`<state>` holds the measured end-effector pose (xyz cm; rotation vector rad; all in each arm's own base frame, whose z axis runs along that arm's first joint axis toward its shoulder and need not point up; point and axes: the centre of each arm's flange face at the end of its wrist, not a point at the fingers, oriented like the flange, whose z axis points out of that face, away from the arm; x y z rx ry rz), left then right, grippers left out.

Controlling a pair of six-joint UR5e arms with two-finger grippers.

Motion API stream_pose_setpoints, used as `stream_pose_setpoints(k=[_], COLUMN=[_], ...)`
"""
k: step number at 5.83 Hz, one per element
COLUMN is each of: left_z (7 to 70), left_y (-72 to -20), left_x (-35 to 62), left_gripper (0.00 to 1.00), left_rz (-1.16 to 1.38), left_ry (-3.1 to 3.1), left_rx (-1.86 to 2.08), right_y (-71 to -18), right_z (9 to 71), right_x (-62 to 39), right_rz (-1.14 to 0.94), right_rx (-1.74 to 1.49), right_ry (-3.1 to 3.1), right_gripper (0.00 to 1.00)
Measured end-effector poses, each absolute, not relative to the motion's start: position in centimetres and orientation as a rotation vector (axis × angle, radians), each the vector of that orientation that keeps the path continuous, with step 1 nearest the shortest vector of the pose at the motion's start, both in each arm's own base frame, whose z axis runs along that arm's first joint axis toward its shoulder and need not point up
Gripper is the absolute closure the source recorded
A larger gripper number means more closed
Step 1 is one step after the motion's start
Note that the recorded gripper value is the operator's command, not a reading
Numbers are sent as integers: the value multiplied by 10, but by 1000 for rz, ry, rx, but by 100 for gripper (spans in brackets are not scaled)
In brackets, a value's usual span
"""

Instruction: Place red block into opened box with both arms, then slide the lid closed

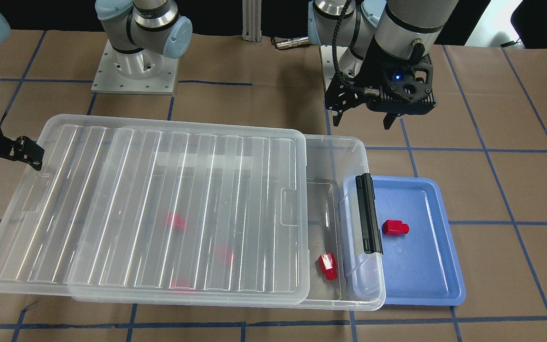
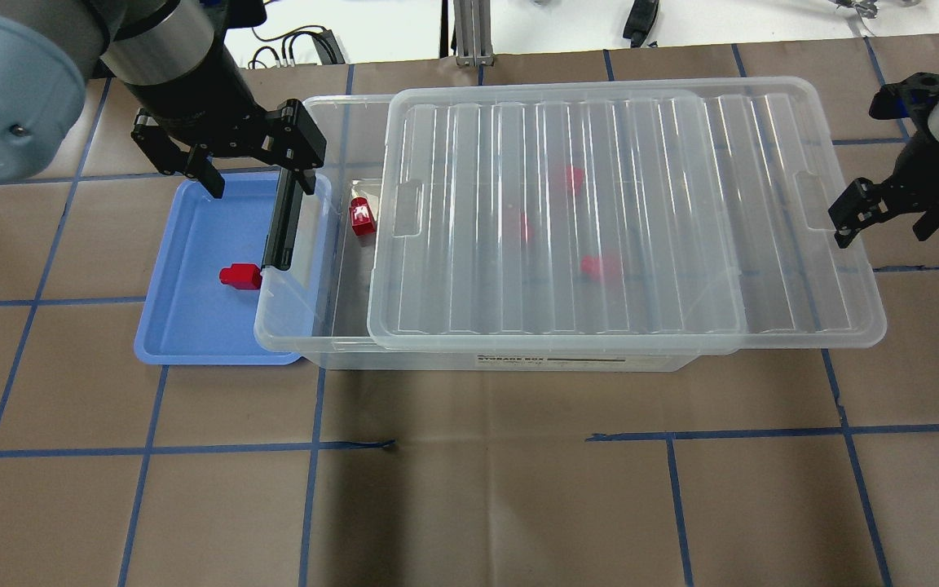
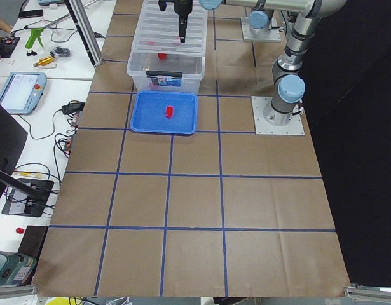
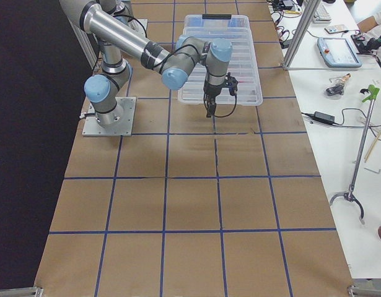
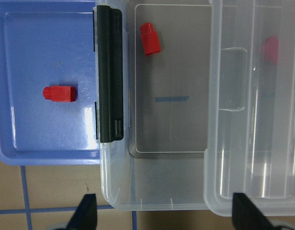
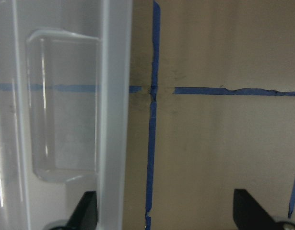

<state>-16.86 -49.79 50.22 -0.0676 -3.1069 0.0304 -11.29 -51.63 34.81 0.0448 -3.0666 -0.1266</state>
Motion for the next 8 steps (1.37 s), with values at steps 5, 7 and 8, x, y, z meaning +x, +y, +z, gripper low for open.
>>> stream_pose_setpoints(k=[5,7,8], left_z=[491,485,484], left_y=[-505,-515,-520], left_x=[-158,-120,-95], left_gripper=[2,2,2], left_rz=[41,43,43], left_ry=[-2923,-2721,-2599], left_rx=[-1096,-1542,-1745], right_y=[-498,-507,-515], right_z=[369,431,469], right_x=[-178,-160,-129], right_rz=[-115,-95,-116], right_rx=[16,-105,-189], right_ry=[-3036,-3039,-3044], right_gripper=[0,0,0])
